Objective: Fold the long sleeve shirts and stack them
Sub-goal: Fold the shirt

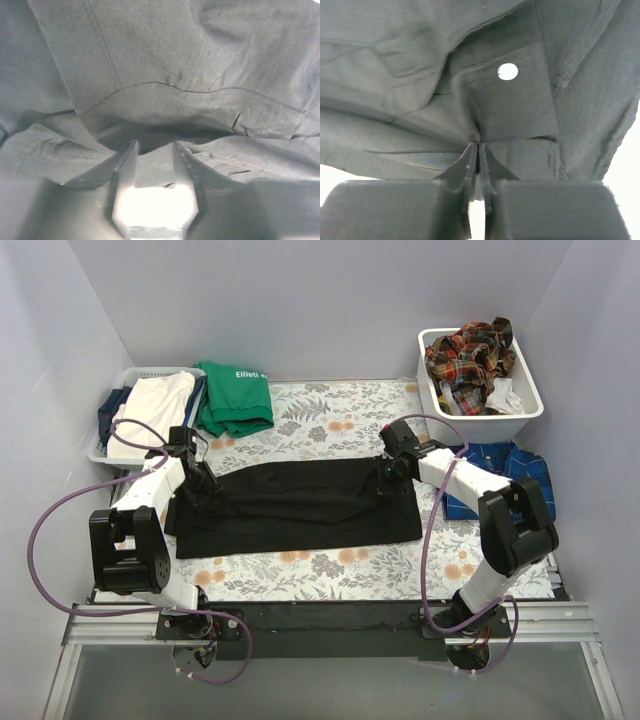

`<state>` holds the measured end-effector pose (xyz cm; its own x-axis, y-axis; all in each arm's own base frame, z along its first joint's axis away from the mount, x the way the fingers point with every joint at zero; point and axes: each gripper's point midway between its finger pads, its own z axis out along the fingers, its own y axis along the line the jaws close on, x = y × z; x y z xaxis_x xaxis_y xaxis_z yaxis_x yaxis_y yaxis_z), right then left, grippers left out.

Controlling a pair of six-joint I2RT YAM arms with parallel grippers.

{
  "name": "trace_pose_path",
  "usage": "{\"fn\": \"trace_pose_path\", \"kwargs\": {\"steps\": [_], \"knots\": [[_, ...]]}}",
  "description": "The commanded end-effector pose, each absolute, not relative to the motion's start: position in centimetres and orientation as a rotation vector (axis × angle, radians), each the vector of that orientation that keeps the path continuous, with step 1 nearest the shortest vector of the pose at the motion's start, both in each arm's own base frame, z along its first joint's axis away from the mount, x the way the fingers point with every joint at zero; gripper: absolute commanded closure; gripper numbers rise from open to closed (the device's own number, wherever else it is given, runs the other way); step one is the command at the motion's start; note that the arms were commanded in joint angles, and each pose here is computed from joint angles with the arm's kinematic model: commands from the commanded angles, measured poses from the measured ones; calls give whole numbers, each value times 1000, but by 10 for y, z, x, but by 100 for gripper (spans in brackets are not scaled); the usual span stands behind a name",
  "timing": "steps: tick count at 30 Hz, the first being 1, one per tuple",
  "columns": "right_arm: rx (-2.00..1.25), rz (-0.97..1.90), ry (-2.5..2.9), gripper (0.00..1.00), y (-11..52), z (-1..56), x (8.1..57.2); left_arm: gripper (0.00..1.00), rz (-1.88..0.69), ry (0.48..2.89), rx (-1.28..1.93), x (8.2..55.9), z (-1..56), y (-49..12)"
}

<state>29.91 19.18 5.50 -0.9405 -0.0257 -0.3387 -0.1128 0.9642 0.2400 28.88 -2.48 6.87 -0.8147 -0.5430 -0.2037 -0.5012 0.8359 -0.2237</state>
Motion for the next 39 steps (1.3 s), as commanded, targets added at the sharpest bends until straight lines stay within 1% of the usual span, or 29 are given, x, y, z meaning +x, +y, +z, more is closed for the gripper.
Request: {"fn": "trace_pose_path", "kwargs": {"steps": [1,2,4,6,7,10,11,13,14,15,16,17,18,24,33,34,35,36,37,38,39], "knots": [[-102,448,2669,77,201,87,302,60,-211,2748,-799,290,71,-20],[-104,455,2654,64,202,92,301,57,-207,2739,-800,292,73,-19],[-112,464,2638,52,203,98,299,47,-209,2717,-793,296,80,-18],[-112,471,2623,44,201,106,295,45,-196,2702,-793,298,83,-16],[-112,470,2626,43,200,108,293,43,-194,2692,-793,301,85,-16],[-99,452,2616,42,192,114,285,42,-169,2683,-800,303,88,-12],[-78,402,2583,41,184,119,289,42,-167,2679,-801,304,88,-11],[-86,374,2521,37,182,125,300,42,-171,2670,-805,305,91,-12],[-76,320,2523,33,178,121,308,41,-173,2667,-811,305,92,-12],[-82,312,2506,32,180,127,317,40,-165,2667,-817,305,91,-11],[-98,298,2516,31,181,126,322,39,-158,2672,-824,304,91,-10],[-101,287,2564,31,184,112,327,33,-152,2673,-836,303,90,-10],[-111,300,2554,31,191,117,336,32,-140,2675,-844,302,89,-8],[-129,344,2628,30,213,87,358,27,-129,2669,-924,292,86,2],[-68,363,2640,30,227,72,386,24,-175,2670,-1029,281,75,14],[-58,363,2645,31,227,69,389,24,-182,2668,-1032,282,74,14],[-47,363,2652,37,229,64,394,25,-184,2675,-1034,282,72,14],[-36,362,2657,46,229,61,396,25,-191,2676,-1043,282,70,14],[-26,361,2663,58,230,57,398,25,-195,2679,-1049,282,68,14],[-12,353,2665,86,228,56,399,27,-198,2692,-1063,281,64,13],[-2,350,2663,98,227,57,400,28,-212,2698,-1069,281,62,11]]}}
